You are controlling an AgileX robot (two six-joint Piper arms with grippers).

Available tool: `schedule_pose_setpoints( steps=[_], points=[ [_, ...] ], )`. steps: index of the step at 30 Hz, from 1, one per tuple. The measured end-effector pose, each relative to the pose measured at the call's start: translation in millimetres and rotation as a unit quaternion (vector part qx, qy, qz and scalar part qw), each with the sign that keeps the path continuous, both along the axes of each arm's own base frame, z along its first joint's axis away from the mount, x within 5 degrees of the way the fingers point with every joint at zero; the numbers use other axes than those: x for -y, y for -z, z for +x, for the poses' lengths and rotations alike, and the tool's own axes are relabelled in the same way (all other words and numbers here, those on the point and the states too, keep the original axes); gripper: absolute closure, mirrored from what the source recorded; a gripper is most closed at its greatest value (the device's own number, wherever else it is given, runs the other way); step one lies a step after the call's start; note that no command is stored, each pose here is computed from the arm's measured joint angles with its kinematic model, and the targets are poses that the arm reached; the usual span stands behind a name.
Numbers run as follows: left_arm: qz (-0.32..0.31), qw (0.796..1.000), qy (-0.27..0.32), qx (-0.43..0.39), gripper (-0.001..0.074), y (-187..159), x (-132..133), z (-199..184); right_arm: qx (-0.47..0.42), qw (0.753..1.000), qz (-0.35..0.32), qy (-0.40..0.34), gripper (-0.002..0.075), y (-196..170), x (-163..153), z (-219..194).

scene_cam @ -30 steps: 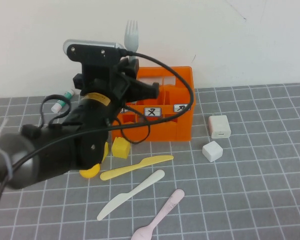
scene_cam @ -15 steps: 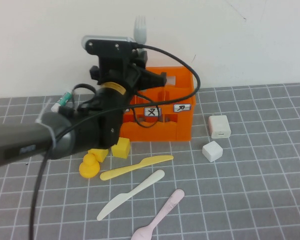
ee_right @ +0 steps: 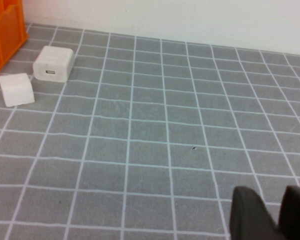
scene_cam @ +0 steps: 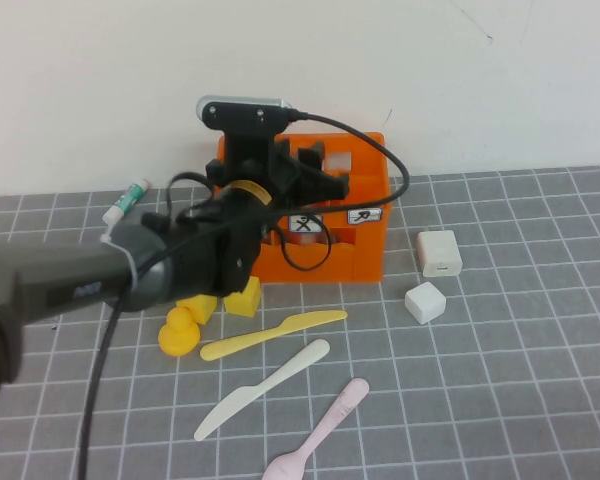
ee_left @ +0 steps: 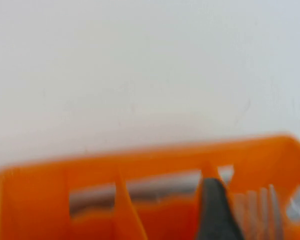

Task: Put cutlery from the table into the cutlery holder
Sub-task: Place the fork on the box, then pick up the knife

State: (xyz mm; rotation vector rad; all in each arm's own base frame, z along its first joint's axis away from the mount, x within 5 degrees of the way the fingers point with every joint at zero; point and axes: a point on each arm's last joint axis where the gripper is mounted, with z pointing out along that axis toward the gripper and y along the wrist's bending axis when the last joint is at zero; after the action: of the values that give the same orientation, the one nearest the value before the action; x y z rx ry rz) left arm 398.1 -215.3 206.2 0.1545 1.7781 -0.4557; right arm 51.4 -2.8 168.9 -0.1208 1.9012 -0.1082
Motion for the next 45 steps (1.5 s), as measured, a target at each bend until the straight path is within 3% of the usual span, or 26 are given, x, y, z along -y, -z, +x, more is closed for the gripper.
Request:
schedule_pose_setpoints(
  steps=[3,6,13,17,21,24,27,37,45],
  points=[
    [0.018,0.998,0.018,-0.059,0.0344,-9.2,-1.1,-9.3,0.0,1.0,0.0,0.0,0.0581,0.0,0.0,0.0],
    [0.048,0.991,0.045,-0.118,0.0335,-28.2,-4.6,-25.5,0.0,1.0,0.0,0.0,0.0581,0.0,0.0,0.0],
    [0.15,0.954,0.1,-0.24,0.0447,-76.7,-27.6,-78.9,0.0,1.0,0.0,0.0,0.0581,0.0,0.0,0.0],
    [0.234,0.904,0.146,-0.328,0.0494,-76.6,-40.0,-105.6,0.0,1.0,0.0,0.0,0.0581,0.0,0.0,0.0],
    [0.314,0.832,0.207,-0.407,0.0504,-57.6,-45.6,-119.1,0.0,1.0,0.0,0.0,0.0581,0.0,0.0,0.0],
    [0.329,0.794,0.251,-0.445,0.0505,-39.0,-41.3,-120.4,0.0,1.0,0.0,0.0,0.0581,0.0,0.0,0.0],
    [0.324,0.771,0.299,-0.459,0.0506,-17.1,-27.2,-119.2,0.0,1.0,0.0,0.0,0.0581,0.0,0.0,0.0],
    [0.361,0.753,0.39,-0.388,0.0455,45.0,34.6,-123.7,0.0,1.0,0.0,0.0,0.0581,0.0,0.0,0.0],
    [0.358,0.761,0.364,-0.4,0.0418,65.0,43.9,-121.1,0.0,1.0,0.0,0.0,0.0581,0.0,0.0,0.0]
  ],
)
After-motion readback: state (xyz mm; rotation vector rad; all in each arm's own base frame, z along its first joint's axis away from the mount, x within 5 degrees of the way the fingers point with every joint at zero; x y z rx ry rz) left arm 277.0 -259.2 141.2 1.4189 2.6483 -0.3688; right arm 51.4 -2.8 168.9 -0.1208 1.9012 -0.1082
